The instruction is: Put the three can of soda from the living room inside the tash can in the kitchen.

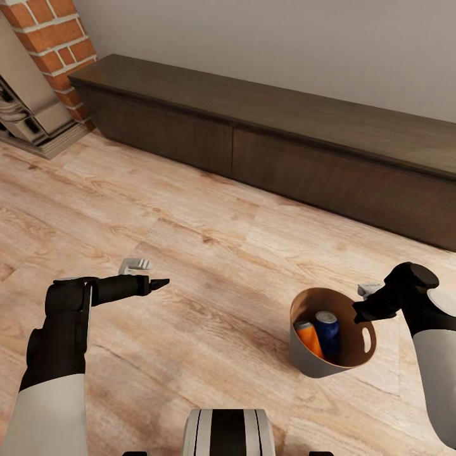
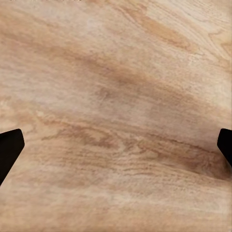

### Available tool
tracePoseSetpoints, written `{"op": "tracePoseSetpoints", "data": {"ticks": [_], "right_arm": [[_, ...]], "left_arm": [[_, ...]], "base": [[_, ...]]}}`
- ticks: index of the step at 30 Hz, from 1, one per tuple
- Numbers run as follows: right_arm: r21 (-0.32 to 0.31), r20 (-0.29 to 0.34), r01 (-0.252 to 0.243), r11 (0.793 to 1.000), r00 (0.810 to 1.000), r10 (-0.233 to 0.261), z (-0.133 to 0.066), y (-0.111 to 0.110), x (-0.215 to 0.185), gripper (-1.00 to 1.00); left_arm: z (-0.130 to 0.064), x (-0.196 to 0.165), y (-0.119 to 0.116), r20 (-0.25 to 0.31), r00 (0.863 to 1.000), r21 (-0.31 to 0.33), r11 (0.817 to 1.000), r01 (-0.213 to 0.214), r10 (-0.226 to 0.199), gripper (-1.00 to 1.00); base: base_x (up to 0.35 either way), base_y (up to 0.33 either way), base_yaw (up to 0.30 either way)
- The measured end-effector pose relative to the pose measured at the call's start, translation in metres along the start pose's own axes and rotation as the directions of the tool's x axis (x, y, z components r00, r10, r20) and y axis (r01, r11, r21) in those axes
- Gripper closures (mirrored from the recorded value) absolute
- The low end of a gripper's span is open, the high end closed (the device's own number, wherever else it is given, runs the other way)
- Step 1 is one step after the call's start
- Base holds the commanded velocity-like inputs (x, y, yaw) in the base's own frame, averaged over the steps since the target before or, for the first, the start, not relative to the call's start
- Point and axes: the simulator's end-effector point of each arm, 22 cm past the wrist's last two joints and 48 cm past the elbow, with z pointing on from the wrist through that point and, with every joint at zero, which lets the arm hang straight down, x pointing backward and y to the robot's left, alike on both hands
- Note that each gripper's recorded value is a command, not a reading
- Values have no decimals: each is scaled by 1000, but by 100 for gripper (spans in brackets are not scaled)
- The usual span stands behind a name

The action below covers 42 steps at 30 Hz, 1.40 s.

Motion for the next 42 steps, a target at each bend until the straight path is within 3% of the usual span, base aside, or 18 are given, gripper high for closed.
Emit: {"op": "tracePoseSetpoints", "data": {"ticks": [25,26,27,42], "right_arm": [[-10,0,-1,1000,1000,1,1,-3,0,100],[-10,0,-1,1000,1000,1,1,-3,0,-100],[19,-54,-10,1000,998,11,17,-6,11,-100],[-5,-44,-33,999,998,33,18,-4,12,-100]], "left_arm": [[8,5,-4,-8,1000,13,1000,10,-10,-100],[8,5,-4,-8,1000,13,1000,10,-10,-100],[8,5,-4,-8,1000,13,1000,10,-10,-100],[9,8,-4,-12,1000,13,1000,12,-12,-100]], "base": [[0,0,0],[0,0,0],[0,0,0],[0,0,0]]}}
